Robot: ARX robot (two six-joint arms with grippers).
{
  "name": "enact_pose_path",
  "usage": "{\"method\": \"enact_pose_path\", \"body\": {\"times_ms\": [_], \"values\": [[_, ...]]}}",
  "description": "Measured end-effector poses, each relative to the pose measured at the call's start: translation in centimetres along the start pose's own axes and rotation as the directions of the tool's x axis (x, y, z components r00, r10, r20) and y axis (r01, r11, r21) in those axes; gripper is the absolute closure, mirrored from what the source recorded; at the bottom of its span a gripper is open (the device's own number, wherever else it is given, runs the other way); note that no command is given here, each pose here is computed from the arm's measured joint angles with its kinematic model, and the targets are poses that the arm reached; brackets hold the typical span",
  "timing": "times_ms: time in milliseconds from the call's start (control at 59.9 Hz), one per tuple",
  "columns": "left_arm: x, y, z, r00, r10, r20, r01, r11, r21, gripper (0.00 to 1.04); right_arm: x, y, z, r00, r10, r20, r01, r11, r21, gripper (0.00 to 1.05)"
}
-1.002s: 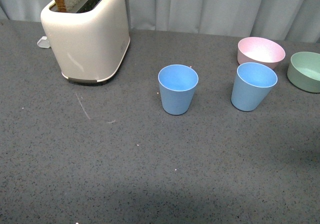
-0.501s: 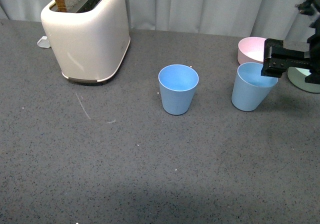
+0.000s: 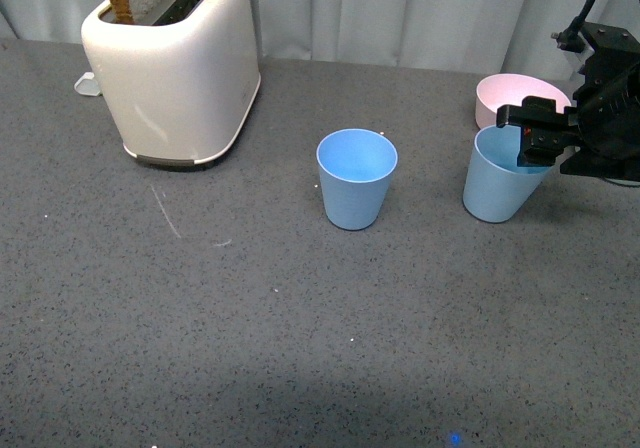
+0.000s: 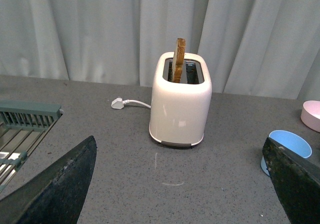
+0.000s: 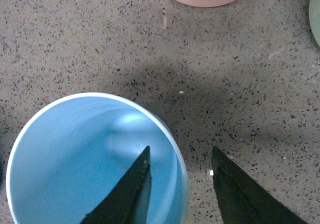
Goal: Stack blue cups with both arms
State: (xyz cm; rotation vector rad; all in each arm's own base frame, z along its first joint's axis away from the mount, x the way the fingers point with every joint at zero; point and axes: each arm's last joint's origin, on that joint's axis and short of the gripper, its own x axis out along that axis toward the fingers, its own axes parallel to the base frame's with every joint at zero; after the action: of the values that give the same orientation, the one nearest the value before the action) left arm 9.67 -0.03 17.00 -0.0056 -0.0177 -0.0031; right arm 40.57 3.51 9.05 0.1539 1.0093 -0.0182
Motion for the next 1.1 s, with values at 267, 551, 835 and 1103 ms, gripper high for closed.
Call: {"method": "enact_pose_path", "body": {"times_ms": [267, 551, 835, 1103], "values": [[0.0, 0.0, 0.0, 1.000, 0.000, 0.000, 0.000, 1.000, 0.000, 0.07, 0.0, 0.1, -0.2, 1.000, 0.011, -0.024, -0.011, 1.000, 0.009, 1.04], [0.0, 0.0, 0.0, 1.000, 0.000, 0.000, 0.000, 1.000, 0.000, 0.07, -3.4, 2.4, 0.1, 0.982, 0.190, 0.005, -0.190, 0.981, 0.035, 1.04], [0.0, 0.0, 0.0, 1.000, 0.000, 0.000, 0.000, 1.000, 0.000, 0.07, -8.4, 8.1, 1.0, 0.917, 0.397, 0.047, -0.396, 0.918, -0.037, 1.04], [0.0, 0.0, 0.0, 1.000, 0.000, 0.000, 0.000, 1.000, 0.000, 0.07, -7.8, 11.4, 0.2, 0.921, 0.389, -0.003, -0.388, 0.918, -0.086, 1.04]]}}
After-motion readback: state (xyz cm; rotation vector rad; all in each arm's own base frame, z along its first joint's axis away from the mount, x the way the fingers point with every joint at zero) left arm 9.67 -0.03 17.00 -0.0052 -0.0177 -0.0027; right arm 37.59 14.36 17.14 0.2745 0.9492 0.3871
